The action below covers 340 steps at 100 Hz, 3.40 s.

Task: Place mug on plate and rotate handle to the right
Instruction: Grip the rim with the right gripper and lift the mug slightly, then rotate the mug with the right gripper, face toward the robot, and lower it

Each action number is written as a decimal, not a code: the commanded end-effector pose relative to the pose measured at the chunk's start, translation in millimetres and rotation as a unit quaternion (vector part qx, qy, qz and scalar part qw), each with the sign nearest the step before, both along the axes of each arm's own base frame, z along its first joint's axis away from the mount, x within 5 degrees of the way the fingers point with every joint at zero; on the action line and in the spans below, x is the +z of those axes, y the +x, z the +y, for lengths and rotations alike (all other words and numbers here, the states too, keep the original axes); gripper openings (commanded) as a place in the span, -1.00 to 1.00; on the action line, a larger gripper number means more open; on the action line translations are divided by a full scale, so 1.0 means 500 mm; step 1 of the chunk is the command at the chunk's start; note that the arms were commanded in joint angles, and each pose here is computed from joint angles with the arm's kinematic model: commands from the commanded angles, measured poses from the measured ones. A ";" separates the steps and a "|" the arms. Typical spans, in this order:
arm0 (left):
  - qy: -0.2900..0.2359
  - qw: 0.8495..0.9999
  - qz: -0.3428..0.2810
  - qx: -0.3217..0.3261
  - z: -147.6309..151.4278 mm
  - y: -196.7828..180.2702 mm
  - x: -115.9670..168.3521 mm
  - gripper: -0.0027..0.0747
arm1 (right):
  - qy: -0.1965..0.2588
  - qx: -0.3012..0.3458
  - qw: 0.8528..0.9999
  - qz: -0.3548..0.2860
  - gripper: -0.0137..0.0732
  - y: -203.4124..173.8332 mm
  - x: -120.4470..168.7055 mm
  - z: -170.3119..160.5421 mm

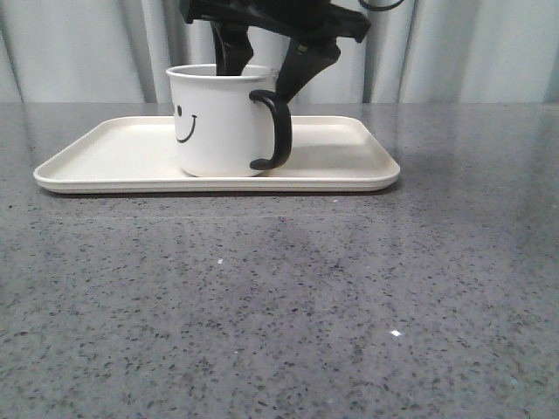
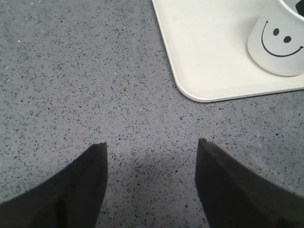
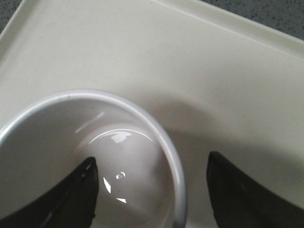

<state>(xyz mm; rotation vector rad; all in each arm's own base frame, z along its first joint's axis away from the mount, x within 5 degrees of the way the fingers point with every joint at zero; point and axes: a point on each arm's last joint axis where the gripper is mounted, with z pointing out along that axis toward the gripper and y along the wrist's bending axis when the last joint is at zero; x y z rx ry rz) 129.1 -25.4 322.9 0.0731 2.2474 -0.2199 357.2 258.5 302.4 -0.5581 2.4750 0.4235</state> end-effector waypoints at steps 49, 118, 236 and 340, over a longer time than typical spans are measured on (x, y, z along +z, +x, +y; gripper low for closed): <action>-0.013 0.999 -0.049 0.007 0.000 0.007 0.029 0.13 | 0.030 0.002 0.998 -0.055 -0.79 -0.006 0.099 -0.008; -0.013 0.999 -0.049 0.007 0.000 0.007 0.029 0.13 | -0.006 0.249 0.965 -0.087 -0.83 -0.017 0.185 -0.012; -0.013 0.999 -0.049 0.007 0.000 0.007 0.029 0.13 | -0.047 0.369 0.924 -0.089 -0.83 0.039 0.131 -0.015; -0.013 0.999 -0.049 0.007 0.000 0.007 0.029 0.13 | -0.055 0.382 0.920 -0.074 -0.83 0.058 0.089 -0.003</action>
